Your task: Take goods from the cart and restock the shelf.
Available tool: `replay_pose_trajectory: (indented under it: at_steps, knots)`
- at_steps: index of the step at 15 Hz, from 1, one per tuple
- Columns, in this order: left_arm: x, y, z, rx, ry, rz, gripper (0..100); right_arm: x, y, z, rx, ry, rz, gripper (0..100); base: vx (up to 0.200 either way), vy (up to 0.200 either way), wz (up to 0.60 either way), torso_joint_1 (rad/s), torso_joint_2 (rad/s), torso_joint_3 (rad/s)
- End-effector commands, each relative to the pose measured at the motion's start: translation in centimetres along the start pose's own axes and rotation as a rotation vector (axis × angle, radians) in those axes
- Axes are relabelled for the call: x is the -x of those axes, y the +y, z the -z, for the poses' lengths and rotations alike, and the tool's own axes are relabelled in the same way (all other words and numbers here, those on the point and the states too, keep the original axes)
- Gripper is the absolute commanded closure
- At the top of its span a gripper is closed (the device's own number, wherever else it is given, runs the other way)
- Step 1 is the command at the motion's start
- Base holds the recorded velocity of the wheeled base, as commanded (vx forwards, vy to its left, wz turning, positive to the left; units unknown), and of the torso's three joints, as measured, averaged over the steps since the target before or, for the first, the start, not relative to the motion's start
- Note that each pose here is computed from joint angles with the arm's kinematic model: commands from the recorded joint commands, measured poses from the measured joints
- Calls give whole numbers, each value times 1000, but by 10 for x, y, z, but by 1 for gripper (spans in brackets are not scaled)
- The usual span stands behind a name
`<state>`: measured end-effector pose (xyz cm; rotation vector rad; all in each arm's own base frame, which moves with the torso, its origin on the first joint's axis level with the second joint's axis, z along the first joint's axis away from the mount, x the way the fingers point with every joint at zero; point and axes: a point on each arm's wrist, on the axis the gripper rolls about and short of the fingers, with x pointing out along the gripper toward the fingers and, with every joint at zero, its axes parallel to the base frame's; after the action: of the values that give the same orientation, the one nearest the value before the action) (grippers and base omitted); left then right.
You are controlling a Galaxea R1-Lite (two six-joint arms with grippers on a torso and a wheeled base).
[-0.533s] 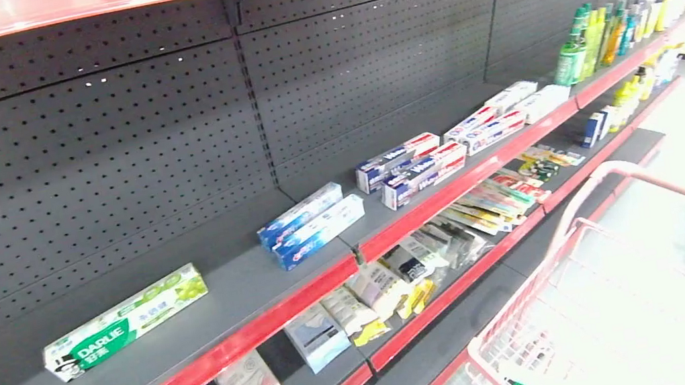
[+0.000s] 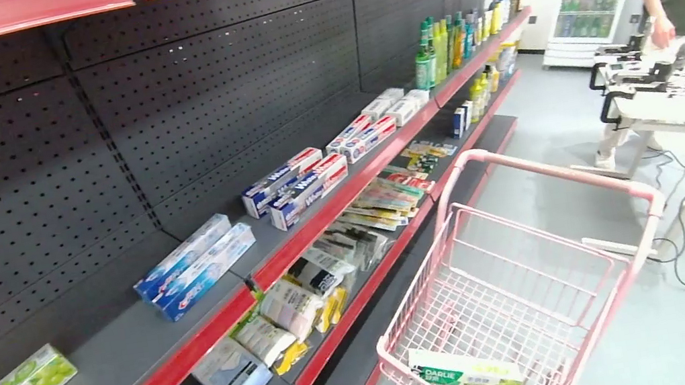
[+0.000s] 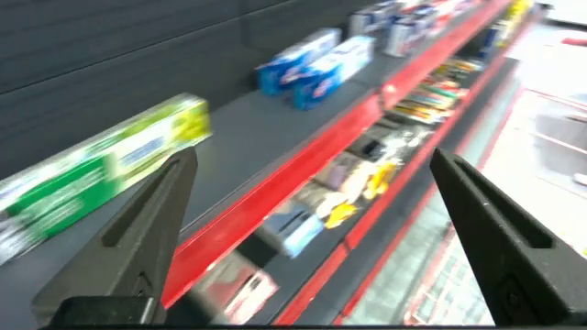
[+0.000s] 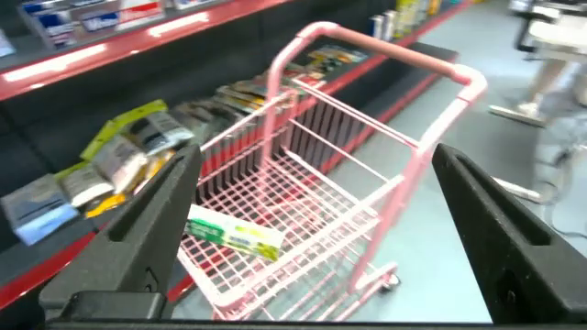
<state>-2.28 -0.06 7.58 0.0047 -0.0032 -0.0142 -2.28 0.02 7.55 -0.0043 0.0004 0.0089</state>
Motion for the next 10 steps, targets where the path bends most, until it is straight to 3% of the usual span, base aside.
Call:
replay_pose_trajectory:
  at_steps: [1, 3, 10]
  knots:
    - [0, 0, 0, 0, 0, 0, 0, 0, 0, 0, 0, 1, 0, 0, 0, 0, -600, 2, 2, 2]
    - [0, 0, 0, 0, 0, 0, 0, 0, 0, 0, 0, 0, 0, 0, 0, 0, -600, 0, -2, 2]
    - [0, 0, 0, 0, 0, 0, 0, -1, 0, 0, 6, 12, -2, 0, 0, 0, 0, 0, 0, 0]
